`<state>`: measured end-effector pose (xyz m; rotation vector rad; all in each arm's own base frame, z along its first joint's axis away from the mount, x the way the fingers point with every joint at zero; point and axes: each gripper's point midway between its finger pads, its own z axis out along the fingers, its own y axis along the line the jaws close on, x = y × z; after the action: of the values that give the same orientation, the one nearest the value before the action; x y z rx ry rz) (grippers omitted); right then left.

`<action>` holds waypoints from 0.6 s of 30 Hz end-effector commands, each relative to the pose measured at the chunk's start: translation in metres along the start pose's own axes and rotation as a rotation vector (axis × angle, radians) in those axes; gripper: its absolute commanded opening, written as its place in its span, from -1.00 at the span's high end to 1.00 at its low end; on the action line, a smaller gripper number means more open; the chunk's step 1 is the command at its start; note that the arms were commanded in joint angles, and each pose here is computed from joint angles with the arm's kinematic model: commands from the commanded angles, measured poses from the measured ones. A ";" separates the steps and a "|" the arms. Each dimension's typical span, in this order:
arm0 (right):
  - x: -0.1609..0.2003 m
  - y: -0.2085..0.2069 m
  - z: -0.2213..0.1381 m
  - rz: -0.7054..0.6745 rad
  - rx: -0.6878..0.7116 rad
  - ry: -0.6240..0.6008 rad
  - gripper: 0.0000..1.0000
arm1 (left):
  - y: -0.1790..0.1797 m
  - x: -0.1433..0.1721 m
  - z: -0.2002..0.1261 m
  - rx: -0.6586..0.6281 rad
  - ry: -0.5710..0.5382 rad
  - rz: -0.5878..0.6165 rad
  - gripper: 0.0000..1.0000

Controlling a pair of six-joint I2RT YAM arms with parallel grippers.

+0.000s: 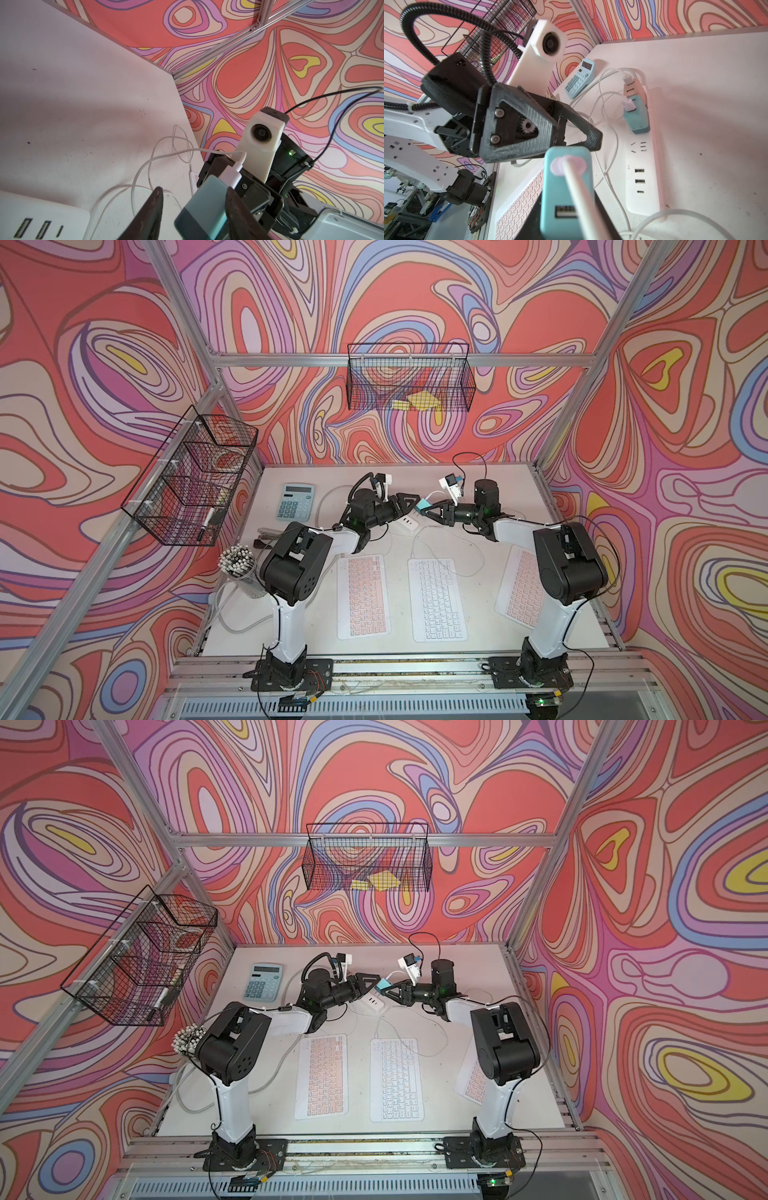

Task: Unplug the wireless keyboard
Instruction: Remove the power cord from the plug.

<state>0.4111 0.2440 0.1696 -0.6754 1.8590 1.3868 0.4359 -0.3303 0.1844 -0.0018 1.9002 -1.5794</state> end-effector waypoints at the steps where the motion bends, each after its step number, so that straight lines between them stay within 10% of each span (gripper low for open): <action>1: -0.010 0.018 -0.001 -0.024 -0.086 -0.021 0.54 | -0.027 0.002 -0.004 0.120 0.009 0.084 0.00; 18: 0.003 0.018 0.005 0.110 -0.206 0.025 0.54 | -0.049 0.014 -0.012 0.207 0.068 0.143 0.31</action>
<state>0.4004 0.2511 0.1818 -0.6831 1.8041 1.6173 0.4069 -0.3374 0.1941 0.1933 1.8324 -1.6756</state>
